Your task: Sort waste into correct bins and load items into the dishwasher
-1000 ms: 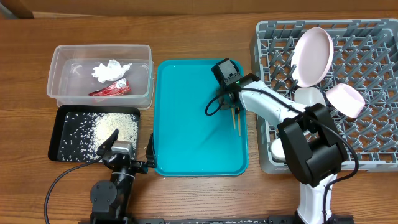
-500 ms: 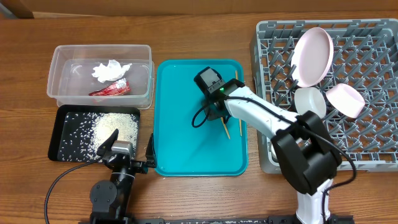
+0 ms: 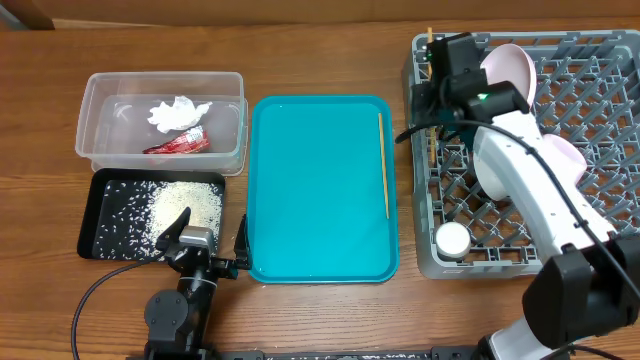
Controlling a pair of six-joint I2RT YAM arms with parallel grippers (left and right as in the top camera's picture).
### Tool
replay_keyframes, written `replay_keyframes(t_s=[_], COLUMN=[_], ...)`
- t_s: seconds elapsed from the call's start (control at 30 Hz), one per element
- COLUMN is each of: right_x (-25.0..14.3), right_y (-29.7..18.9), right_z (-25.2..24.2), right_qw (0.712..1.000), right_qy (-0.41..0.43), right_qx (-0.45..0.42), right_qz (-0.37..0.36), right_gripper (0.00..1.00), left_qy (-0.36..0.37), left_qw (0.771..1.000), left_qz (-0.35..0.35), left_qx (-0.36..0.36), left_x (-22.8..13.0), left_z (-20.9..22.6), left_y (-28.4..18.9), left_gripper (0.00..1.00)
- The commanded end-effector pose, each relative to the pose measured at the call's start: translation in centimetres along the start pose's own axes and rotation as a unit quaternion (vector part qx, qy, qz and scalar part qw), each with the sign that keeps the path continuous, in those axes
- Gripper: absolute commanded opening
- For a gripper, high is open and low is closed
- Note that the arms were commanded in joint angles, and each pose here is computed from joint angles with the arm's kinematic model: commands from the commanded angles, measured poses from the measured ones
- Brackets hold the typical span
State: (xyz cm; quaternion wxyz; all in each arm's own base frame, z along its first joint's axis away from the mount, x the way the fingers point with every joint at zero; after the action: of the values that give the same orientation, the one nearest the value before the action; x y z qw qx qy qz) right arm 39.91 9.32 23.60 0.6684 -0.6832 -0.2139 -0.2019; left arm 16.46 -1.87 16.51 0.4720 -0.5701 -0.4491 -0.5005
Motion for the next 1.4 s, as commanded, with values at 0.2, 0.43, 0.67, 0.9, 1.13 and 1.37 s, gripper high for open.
replay_keyframes(t_s=[0.2,0.43,0.67,0.9,1.13,1.37], right_x=[-2.0,-1.8,-4.9,-6.7,-8.9,-10.4], right_y=[2.4,-2.6,-1.5,5.3,9.7,11.4], right_z=[0.0,5.0,10.3,10.0,10.1,10.0], right_qw=[0.997,0.997,0.995,0.996,0.991,0.988], right_qy=[-0.033,-0.054,-0.068,-0.058,-0.075,-0.07], right_qx=[-0.022,0.056,0.066,-0.069,-0.098,-0.109], right_qz=[0.062,0.017,0.034,0.018,0.055,0.084], right_gripper=[0.39,0.41,0.41,0.41,0.4,0.38], left_qy=[-0.003,-0.003,-0.003,-0.003,-0.003,-0.003], left_qw=[1.0,1.0,1.0,1.0,1.0,1.0], left_qz=[-0.003,-0.003,-0.003,-0.003,-0.003,-0.003], left_qx=[-0.005,-0.004,-0.004,-0.005,-0.004,-0.005], left_x=[-0.1,-0.1,-0.1,-0.1,-0.1,-0.1], left_z=[0.0,0.0,0.0,0.0,0.0,0.0], left_y=[0.0,0.0,0.0,0.0,0.0,0.0], left_gripper=[1.0,1.0,1.0,1.0,1.0,1.0])
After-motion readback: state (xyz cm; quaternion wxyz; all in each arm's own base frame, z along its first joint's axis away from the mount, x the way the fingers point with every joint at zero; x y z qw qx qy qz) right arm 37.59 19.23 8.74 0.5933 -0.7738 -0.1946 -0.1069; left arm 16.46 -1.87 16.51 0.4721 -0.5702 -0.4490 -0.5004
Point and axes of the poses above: each gripper's point midway between its finger pads, its own y axis out along the fingers, its own z axis along the line the jaws close on, x = y × z, the point moved 8 cm from there along -y, back along the fingers
